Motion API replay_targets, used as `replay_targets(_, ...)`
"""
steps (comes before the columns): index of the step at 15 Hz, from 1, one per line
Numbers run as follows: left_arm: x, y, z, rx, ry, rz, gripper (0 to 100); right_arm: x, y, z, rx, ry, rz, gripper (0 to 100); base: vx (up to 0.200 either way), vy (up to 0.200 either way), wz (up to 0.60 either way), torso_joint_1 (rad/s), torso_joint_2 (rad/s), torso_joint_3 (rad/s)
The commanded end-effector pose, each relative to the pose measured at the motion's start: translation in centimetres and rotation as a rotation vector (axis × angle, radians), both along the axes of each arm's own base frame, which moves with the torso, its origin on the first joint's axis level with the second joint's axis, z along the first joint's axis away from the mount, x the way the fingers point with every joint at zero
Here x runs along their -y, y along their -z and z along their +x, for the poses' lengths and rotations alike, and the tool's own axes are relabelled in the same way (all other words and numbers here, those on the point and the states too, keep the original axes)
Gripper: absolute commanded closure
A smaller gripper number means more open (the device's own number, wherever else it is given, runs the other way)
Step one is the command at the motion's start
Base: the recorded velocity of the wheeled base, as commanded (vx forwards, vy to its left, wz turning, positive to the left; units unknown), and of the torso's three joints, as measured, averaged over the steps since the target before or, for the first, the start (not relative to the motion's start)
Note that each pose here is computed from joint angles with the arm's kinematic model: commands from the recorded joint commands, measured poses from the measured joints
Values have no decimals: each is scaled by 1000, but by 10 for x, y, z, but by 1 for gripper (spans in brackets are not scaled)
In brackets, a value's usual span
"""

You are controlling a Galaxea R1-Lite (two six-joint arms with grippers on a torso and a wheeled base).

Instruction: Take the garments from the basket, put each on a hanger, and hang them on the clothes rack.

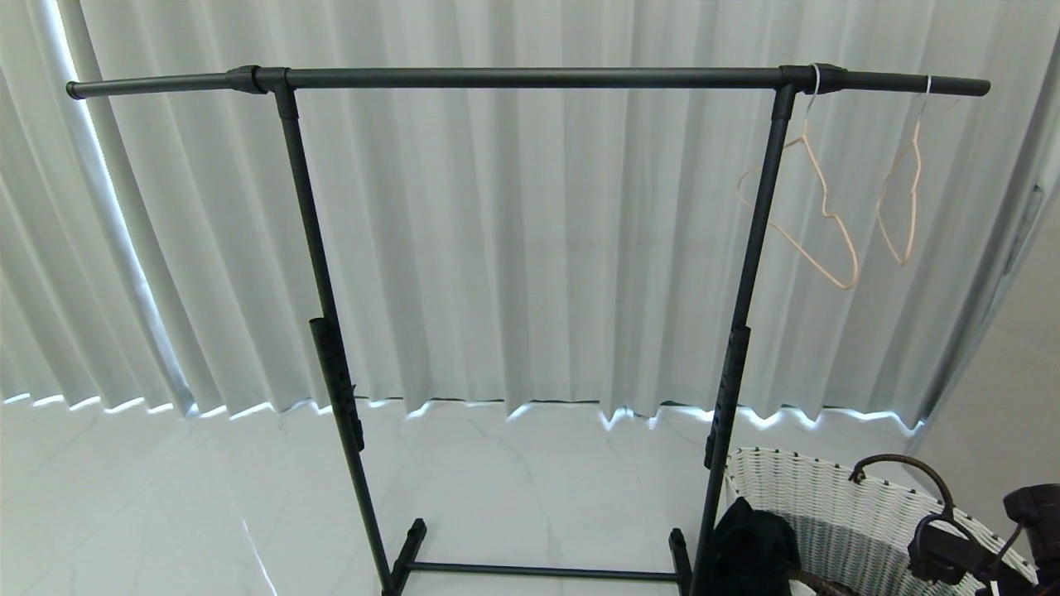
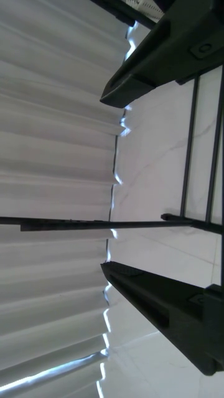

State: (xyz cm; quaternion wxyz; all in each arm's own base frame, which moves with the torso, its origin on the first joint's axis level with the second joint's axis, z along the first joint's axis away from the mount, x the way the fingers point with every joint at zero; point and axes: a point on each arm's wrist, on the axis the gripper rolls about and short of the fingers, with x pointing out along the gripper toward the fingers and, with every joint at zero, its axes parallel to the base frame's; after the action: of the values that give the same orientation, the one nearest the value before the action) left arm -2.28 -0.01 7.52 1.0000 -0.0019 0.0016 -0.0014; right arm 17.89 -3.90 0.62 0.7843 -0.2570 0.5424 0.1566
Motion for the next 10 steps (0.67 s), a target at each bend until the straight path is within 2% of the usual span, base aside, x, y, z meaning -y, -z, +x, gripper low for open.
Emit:
replay_targets(1,0,0,0,-1,0,-1,0,-1,-7,-3,36,-2,2,100,0,0,0,0,0,0)
replay_targets(4,0,0,0,-1,0,5,0,-4,-26,-9,148,-34,45,100,0,0,0,0,0,0)
replay_targets(6,0,0,0,-3,0,8,0,-8,-42,-22,243,-45,92,100,0,0,0,0,0,0)
replay_targets(8,0,0,0,-1,0,8,0,-11,-62,-24,370,8,130,100,0,0,0,0,0,0)
replay_targets(10,0,0,0,-3,0,8,0,-16,-85,-21,494,16,147,100,0,0,0,0,0,0)
